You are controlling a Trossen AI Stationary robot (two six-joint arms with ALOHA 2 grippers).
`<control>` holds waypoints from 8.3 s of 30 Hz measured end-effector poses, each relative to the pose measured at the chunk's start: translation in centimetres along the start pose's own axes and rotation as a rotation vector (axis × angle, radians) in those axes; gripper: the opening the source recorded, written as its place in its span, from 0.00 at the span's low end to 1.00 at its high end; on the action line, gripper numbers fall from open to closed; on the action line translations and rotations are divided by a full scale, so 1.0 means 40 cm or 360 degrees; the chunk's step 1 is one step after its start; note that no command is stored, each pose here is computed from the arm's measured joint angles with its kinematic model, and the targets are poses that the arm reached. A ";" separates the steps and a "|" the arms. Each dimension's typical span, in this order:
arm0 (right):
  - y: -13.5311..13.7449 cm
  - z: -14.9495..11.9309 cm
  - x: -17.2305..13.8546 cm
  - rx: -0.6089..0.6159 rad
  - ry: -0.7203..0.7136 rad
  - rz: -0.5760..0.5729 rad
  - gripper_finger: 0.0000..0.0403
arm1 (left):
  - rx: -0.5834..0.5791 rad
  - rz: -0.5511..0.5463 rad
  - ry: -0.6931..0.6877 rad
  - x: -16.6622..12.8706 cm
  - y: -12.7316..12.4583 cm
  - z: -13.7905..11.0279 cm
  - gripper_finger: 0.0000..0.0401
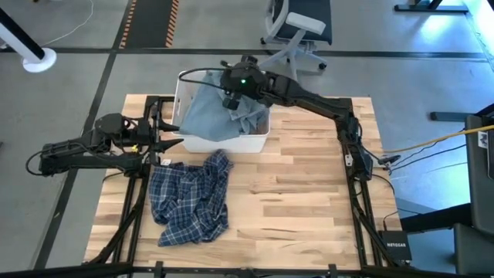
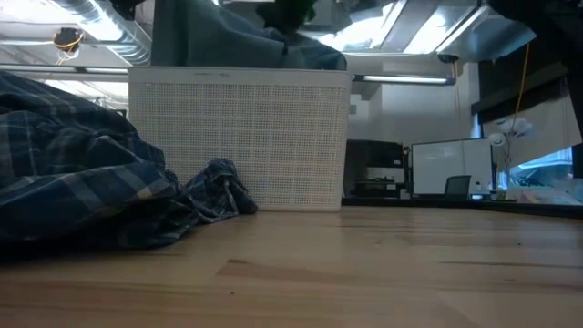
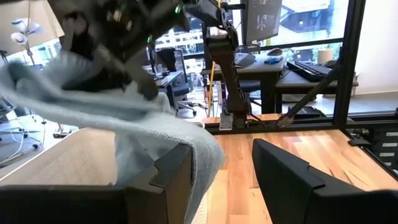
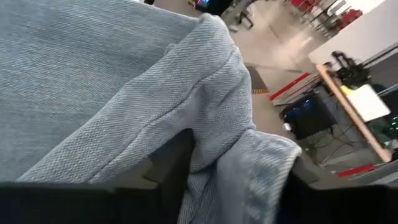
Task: Sort clothes
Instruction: Put the blue pants into the white bin, then put the blue plaid shirt into the white bin
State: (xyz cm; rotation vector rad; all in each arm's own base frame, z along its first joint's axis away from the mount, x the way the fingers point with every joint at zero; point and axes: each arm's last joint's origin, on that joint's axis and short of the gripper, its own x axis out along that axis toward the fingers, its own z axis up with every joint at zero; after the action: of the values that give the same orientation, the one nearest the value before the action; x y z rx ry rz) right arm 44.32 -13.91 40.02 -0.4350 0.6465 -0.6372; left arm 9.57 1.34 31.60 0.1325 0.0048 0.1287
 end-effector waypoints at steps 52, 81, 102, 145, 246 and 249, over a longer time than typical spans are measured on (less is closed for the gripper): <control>0.112 0.017 -0.166 0.0013 0.0054 0.0696 0.54 | -0.0008 0.0000 0.0002 -0.001 0.000 0.001 0.40; 0.163 -0.154 0.207 0.0110 0.0393 0.0663 0.54 | -0.0008 0.0001 -0.0002 0.000 0.000 0.001 0.40; 0.049 -0.005 -0.174 -0.0162 0.0233 0.0207 0.54 | -0.0009 -0.0001 0.0015 0.000 0.000 -0.002 0.40; 0.098 -0.122 0.048 -0.0074 0.0620 0.0494 0.54 | 0.0006 -0.0002 0.0027 0.000 0.000 -0.004 0.40; 0.977 -0.187 -0.288 -0.0587 -0.0048 0.1296 0.92 | -0.0028 -0.0003 0.0033 0.000 -0.001 -0.005 0.40; 0.985 -0.190 -0.302 -0.0518 -0.0015 0.1331 0.90 | -0.0028 -0.0003 0.0033 0.000 -0.001 -0.005 0.40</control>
State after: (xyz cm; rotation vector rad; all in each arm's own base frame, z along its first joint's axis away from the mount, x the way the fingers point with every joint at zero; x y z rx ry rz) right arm 47.71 21.39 17.72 -0.4205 0.8487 0.2680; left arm 9.57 1.34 31.42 0.1135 0.0244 0.1283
